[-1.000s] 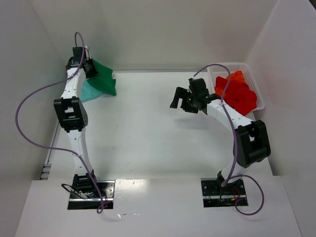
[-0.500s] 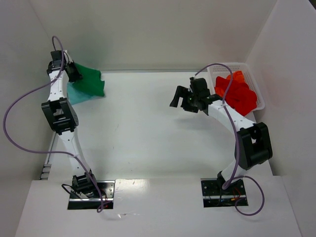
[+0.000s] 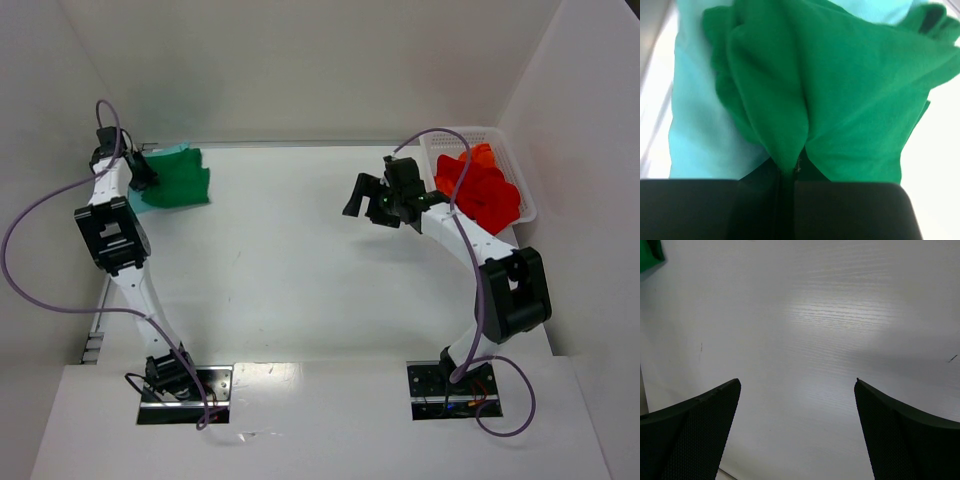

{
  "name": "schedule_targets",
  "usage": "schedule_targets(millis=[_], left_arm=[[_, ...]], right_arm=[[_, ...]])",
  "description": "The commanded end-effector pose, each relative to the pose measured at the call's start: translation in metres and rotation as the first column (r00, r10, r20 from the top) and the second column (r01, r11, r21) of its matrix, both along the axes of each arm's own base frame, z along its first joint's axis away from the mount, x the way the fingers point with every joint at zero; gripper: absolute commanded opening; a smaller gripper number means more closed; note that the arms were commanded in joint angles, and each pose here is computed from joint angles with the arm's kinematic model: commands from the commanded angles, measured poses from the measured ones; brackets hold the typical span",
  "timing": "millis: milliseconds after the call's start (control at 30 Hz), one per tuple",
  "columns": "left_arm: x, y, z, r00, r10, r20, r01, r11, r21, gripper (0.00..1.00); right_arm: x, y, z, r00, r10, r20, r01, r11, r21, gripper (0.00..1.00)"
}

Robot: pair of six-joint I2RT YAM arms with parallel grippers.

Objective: Fold and stack the t-shirts
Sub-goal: Put the neatly folded tshirt into the corner of the board with the left arm

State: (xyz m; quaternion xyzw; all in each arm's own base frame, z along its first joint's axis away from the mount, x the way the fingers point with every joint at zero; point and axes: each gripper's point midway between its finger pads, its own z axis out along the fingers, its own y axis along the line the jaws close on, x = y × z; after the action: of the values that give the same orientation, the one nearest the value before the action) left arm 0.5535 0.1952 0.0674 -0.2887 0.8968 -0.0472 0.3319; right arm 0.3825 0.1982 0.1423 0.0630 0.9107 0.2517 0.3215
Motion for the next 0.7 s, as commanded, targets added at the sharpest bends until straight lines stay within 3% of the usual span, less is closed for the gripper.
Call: schedule_targets(millis=[0,233,433,500,667], left_arm=[[-0.003,0.04,0.048,0.991,0.084,0.104,-0.09,0.995,0.052,0.0],[-0.007,0.058,0.04,0.989,0.102,0.11,-0.105,0.994,0.026,0.08],[-0.002,0.065,0.043,0.985,0.125,0.122,-0.131,0.99,0.044,0.5],[-0.004,0.071,0.054,0.98,0.148,0.136,-0.159,0.985,0.071,0.76],[-0.013,0.088,0.098,0.95,0.222,0.218,-0.259,0.953,0.158,0.91]], right_arm=[[0.004,0.006,-0.002,1.0,0.005,0.014,-0.006,1.0,0.023,1.0],[0.002,0.007,-0.003,1.0,0.002,0.008,-0.002,0.999,0.039,1.0],[0.0,0.007,-0.001,1.0,0.002,0.011,-0.003,0.999,0.041,1.0],[0.0,0.007,-0.001,1.0,0.002,0.011,-0.003,0.999,0.041,1.0],[-0.001,0.008,-0.001,1.0,0.009,0.009,-0.009,0.999,0.046,1.0]])
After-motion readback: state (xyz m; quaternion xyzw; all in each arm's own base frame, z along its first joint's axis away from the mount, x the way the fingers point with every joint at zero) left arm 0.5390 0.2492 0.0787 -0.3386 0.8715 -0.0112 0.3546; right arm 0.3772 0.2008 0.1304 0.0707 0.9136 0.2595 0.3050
